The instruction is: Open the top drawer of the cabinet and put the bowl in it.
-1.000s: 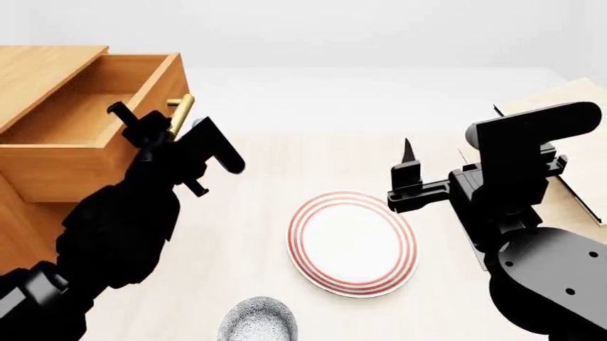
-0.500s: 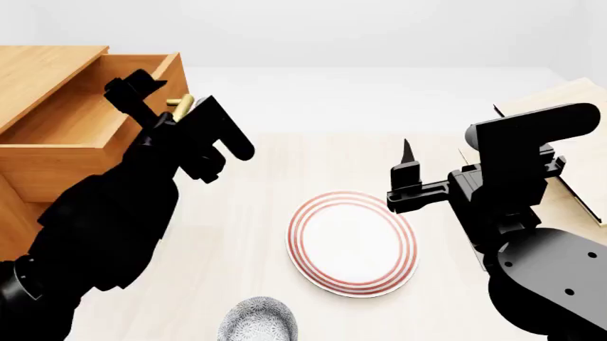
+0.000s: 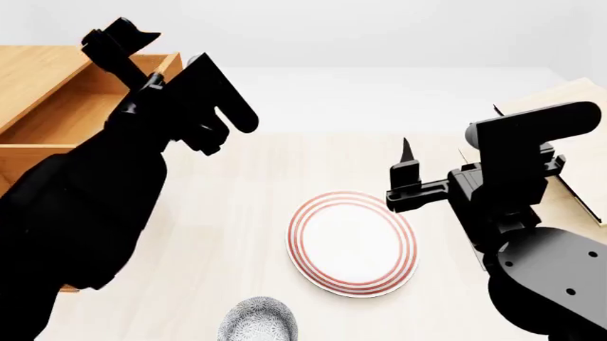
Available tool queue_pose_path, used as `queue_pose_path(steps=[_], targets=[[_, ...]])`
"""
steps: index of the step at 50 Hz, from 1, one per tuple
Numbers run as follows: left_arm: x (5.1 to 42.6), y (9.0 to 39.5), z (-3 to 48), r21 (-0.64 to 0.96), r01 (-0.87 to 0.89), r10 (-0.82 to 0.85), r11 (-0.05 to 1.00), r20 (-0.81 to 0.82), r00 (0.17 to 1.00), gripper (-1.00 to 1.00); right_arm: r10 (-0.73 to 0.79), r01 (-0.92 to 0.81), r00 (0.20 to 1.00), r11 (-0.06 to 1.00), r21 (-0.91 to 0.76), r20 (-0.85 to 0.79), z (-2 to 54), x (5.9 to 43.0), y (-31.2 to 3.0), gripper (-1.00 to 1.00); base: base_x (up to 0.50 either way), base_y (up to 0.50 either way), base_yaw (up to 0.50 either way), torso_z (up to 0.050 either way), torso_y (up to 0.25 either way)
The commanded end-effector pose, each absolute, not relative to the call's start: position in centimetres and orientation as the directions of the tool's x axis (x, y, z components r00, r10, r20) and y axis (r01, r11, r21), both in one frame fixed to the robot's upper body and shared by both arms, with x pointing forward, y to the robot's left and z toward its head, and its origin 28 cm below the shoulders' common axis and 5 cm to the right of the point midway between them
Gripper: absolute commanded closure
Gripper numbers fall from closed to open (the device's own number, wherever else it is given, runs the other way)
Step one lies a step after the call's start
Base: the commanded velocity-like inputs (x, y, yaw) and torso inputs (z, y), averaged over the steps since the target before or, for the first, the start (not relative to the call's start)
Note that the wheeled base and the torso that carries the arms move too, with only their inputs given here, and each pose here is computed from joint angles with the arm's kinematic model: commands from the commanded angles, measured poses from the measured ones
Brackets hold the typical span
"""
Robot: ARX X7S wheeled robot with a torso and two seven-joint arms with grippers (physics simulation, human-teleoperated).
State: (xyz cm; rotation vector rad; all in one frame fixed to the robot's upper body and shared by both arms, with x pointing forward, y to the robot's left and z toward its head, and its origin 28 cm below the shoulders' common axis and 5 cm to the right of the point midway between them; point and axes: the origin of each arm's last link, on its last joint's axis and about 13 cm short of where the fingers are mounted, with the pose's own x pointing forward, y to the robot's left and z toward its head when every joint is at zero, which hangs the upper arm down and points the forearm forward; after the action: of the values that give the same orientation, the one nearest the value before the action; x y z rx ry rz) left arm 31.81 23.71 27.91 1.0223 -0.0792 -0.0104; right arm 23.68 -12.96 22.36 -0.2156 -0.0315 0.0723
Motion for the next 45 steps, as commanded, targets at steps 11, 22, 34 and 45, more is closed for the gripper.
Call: queue_pose_path(steps=[11, 22, 34, 45], targets=[[30.1, 23.1, 31.3, 0.840, -0.069, -0.093, 0.539, 0.141, 0.986, -1.00, 0.079, -0.070, 0.996, 0.974, -0.214, 0.032, 22.8, 23.5, -12.9, -1.00, 0.00, 0.00, 0.00, 0.000, 0.000], [29.8, 23.3, 33.7, 0.770, -0.094, -0.078, 0.632, 0.184, 0.980, -1.00, 0.079, -0.070, 0.996, 0.974, -0.215, 0.034, 22.7, 23.4, -12.9, -1.00, 0.00, 0.00, 0.00, 0.000, 0.000], [32.0, 25.2, 35.0, 0.444, -0.051, 0.018, 0.894, 0.078, 0.997, -1.00, 0.079, -0.071, 0.996, 0.975, -0.211, 0.031, 22.6, 23.5, -13.0, -1.00, 0.00, 0.00, 0.00, 0.000, 0.000], [33.7, 26.8, 34.4, 0.107, 0.009, 0.004, 0.994, -0.120, 0.993, -1.00, 0.082, -0.075, 0.996, 0.974, -0.213, 0.026, 22.5, 23.7, -12.8, -1.00, 0.00, 0.00, 0.00, 0.000, 0.000]])
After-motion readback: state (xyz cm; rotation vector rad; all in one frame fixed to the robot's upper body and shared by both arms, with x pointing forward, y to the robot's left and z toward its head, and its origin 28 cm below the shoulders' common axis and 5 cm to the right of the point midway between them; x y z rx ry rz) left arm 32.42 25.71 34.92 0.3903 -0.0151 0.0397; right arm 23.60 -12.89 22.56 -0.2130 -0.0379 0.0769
